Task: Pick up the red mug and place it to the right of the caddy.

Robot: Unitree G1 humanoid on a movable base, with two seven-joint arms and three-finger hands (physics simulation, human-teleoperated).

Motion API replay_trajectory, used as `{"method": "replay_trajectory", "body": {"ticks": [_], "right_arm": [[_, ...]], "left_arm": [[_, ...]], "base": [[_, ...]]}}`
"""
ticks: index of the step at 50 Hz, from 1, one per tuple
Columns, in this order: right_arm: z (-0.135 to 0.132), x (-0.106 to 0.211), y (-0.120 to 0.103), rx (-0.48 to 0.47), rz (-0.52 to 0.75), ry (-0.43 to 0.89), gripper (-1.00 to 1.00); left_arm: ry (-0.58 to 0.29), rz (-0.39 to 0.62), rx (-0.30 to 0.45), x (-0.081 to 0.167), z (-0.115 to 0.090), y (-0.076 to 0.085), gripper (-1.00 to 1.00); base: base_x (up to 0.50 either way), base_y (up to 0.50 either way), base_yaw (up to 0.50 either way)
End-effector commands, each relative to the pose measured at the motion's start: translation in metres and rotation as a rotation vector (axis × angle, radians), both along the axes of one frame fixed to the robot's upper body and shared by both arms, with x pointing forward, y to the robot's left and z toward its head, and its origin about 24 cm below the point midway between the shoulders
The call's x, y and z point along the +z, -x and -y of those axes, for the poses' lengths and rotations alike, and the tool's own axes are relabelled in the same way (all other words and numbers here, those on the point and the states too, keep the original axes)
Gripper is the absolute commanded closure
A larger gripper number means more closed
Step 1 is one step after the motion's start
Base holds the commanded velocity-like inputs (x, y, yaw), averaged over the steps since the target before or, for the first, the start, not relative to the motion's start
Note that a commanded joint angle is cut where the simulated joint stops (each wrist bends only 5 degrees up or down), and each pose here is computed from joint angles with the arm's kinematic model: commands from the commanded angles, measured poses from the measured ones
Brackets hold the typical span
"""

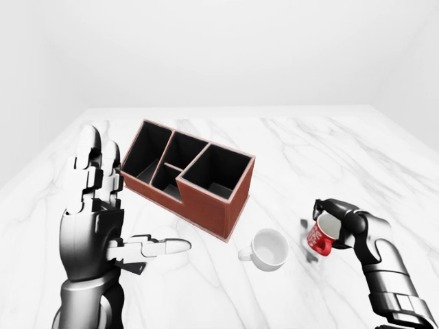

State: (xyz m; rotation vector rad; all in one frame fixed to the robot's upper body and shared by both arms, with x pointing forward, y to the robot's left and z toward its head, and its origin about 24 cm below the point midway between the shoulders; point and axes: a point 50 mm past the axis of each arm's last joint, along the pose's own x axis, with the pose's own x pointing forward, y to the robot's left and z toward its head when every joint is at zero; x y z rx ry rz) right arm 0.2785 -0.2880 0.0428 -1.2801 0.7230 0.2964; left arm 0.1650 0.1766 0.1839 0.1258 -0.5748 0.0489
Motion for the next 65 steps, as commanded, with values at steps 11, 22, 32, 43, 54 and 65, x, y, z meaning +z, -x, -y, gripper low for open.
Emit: {"method": "replay_trajectory", "body": {"ticks": [11, 22, 32, 43, 54, 65], "right_arm": [[-0.002, 0.078, -0.014, 0.04, 0.302, 0.087, 1.0], [-0.029, 0.126, -0.034, 0.127, 0.472, 0.123, 1.0], [-0.05, 0.132, -0.047, 0.179, 0.488, 0.11, 1.0], [-0.073, 0.128, -0.06, 0.232, 0.464, 0.087, 1.0], [-0.086, 0.107, -0.068, 0.254, 0.379, 0.05, 1.0], [-0.1, 0.089, -0.068, 0.285, 0.322, 0.026, 1.0]], "left_arm": [[0.002, -0.007, -0.006, -0.001, 0.001, 0.0, -1.0], [-0.001, 0.013, -0.006, 0.003, 0.001, 0.002, -1.0], [0.0, 0.003, -0.008, 0.001, 0.002, 0.001, -1.0], [0.004, 0.001, -0.01, 0.0, 0.001, 0.001, -1.0], [-0.001, 0.03, -0.012, 0.006, 0.002, 0.005, -1.0], [-0.003, 0.034, -0.011, 0.007, 0.002, 0.006, -1.0]], "base": [[0.0, 0.0, 0.0], [0.0, 0.0, 0.0], [0.0, 0.0, 0.0], [0.0, 0.0, 0.0], [0.0, 0.0, 0.0], [0.0, 0.0, 0.0]]}}
